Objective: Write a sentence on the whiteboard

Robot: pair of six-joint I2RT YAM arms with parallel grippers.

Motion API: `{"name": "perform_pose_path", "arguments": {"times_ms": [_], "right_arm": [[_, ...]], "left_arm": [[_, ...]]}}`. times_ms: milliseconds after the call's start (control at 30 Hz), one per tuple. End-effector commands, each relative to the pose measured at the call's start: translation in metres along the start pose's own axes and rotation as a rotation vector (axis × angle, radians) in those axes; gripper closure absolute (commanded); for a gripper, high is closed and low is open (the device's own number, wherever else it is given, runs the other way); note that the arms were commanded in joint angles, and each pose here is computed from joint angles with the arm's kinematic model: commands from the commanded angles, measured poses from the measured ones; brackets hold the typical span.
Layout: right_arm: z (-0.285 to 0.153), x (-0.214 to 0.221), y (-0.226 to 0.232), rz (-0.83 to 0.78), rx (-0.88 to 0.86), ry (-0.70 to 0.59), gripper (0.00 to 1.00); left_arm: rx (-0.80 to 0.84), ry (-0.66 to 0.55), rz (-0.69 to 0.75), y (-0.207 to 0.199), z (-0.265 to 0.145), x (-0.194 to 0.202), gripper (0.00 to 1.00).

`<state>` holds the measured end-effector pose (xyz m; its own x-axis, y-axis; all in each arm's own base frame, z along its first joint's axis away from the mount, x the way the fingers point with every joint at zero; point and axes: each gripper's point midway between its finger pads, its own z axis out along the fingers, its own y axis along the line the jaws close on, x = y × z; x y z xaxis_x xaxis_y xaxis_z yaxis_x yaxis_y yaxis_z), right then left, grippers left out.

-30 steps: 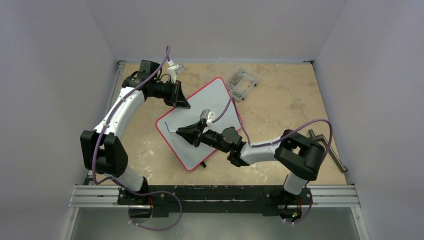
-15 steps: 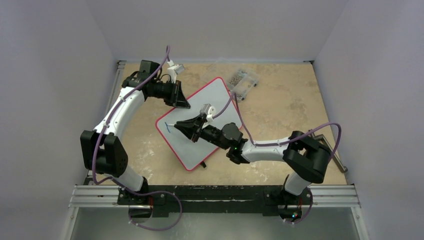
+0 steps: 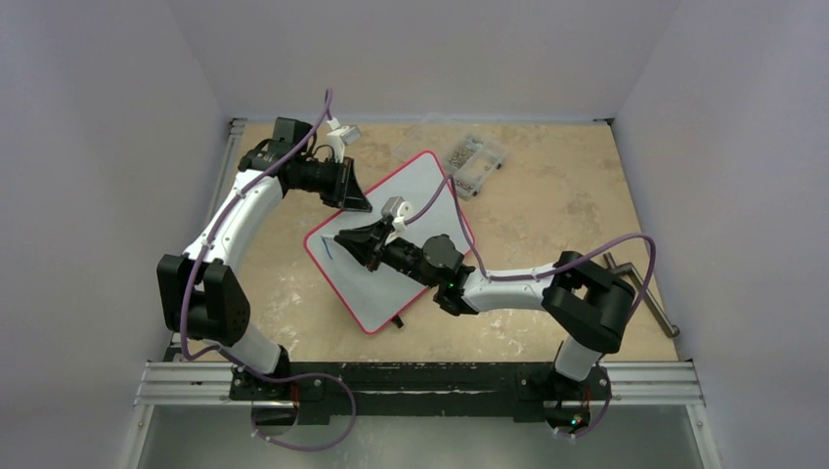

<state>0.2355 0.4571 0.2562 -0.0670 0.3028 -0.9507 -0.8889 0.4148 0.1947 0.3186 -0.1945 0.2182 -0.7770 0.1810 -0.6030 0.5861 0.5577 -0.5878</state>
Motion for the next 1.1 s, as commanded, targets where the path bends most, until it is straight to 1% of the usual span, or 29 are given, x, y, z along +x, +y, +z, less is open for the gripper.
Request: {"name": "perform_pose_path", "arguments": {"times_ms": [0,267,733,1067], "right_arm": [[0.008,-0.017,-0.001,-0.007,0.027,-0.049,1.0],[-0.004,-0.003,-0.008,-0.003,0.055,-0.017,1.0],[-0.045,0.019,-0.018,0.033,0.111,0.047,1.0],[-0.033,0.014,-0.018,0.031,0.116,0.031,1.0]], "left_arm": [[-0.041,0.008,0.056,-0.002,-0.002,-0.001,1.0],[-0.045,0.008,0.056,-0.002,-0.002,-0.001,1.0],[-0.047,0.007,0.057,-0.002,-0.002,-0.001,1.0],[-0.05,0.006,0.059,-0.002,-0.002,-0.001,1.0]]}}
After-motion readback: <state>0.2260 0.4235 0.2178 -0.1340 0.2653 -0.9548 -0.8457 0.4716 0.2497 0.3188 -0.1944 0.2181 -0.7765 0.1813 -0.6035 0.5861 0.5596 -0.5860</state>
